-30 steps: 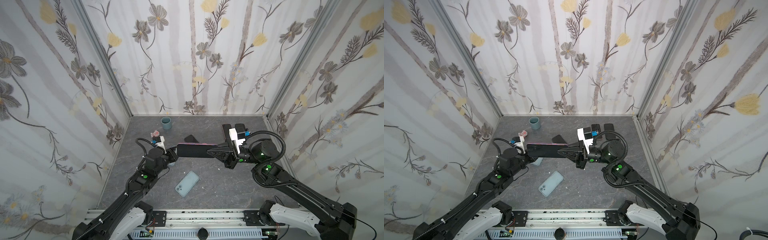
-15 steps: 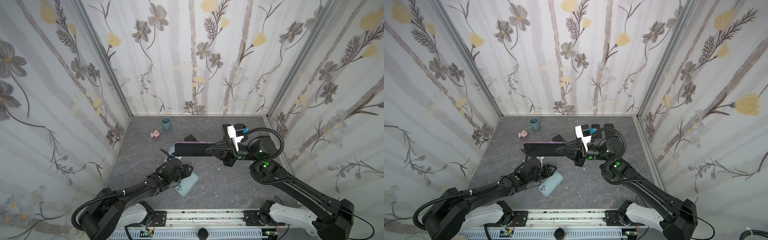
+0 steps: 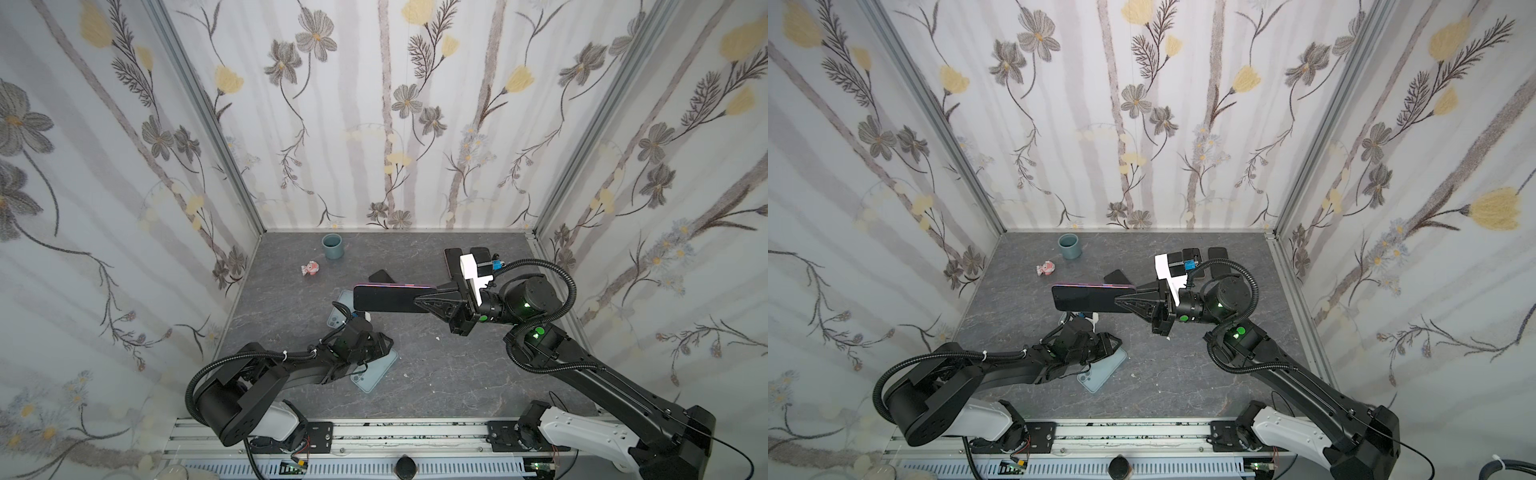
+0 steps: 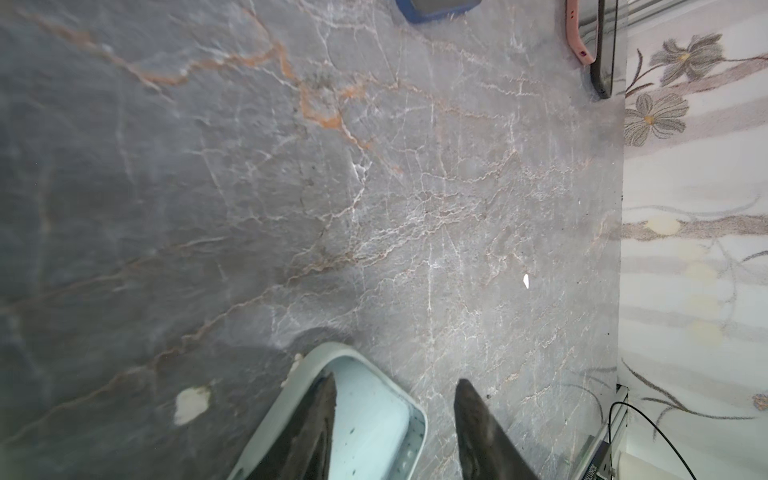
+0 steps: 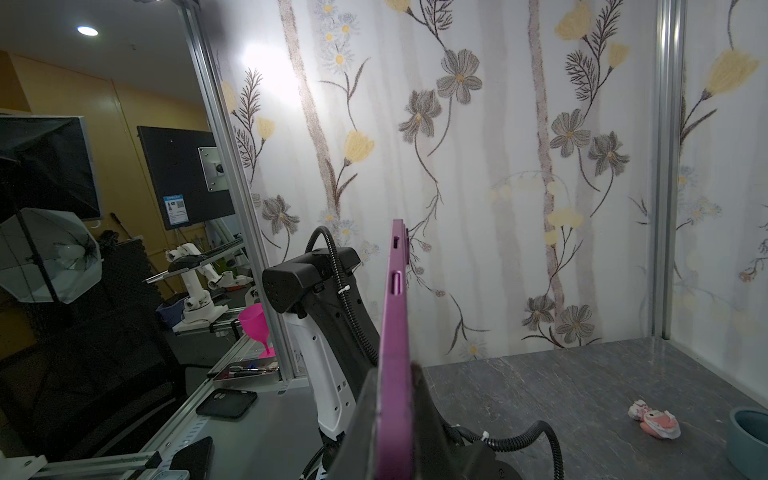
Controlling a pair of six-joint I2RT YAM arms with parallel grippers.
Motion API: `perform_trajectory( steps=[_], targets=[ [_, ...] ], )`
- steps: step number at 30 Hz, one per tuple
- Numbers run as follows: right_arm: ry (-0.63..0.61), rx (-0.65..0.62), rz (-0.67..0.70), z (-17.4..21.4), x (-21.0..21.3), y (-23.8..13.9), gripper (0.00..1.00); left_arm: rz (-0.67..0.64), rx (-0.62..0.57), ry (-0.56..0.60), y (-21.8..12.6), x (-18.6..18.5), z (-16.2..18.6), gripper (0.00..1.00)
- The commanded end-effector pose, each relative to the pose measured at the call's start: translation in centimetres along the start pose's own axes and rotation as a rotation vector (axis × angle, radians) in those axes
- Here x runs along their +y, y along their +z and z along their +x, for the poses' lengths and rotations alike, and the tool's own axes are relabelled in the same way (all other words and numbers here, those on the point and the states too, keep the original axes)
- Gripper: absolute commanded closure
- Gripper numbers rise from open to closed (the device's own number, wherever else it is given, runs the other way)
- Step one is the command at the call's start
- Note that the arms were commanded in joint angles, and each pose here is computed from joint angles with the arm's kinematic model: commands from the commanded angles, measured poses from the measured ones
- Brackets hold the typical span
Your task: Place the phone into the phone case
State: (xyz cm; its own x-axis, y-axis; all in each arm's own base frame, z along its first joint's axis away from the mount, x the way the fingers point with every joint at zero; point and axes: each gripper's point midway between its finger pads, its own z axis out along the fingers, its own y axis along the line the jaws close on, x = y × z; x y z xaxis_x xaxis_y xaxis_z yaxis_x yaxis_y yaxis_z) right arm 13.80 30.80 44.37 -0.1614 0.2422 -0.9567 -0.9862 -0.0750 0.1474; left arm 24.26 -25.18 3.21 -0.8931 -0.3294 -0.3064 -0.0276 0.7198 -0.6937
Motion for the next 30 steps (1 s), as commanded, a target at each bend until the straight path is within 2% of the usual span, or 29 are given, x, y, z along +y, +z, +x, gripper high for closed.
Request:
perform_trajectory(
  steps=[1,10,16,24,30],
  targets=[
    [-0.054,-0.042,-0.001,-1.2,0.5,-0.2,1.00,0.037,0.029,-0.006,1.0,-1.0,0.1,0.51],
    [-0.066,-0.042,0.012,-1.2,0.7,-0.6,1.00,0.026,0.099,0.068,3.8,-2.0,0.5,0.48],
    [-0.081,-0.035,0.053,-1.2,0.2,-0.8,1.00,0.061,0.160,0.138,6.1,-4.6,1.5,0.48],
    [-0.062,-0.054,0.250,-1.6,-3.1,-1.6,1.00,0.135,0.167,0.171,8.3,-9.0,1.2,0.48],
    [-0.044,-0.084,0.443,-2.3,-5.9,-3.3,1.00,0.170,0.143,0.212,7.3,-11.2,0.3,0.46]
  ],
)
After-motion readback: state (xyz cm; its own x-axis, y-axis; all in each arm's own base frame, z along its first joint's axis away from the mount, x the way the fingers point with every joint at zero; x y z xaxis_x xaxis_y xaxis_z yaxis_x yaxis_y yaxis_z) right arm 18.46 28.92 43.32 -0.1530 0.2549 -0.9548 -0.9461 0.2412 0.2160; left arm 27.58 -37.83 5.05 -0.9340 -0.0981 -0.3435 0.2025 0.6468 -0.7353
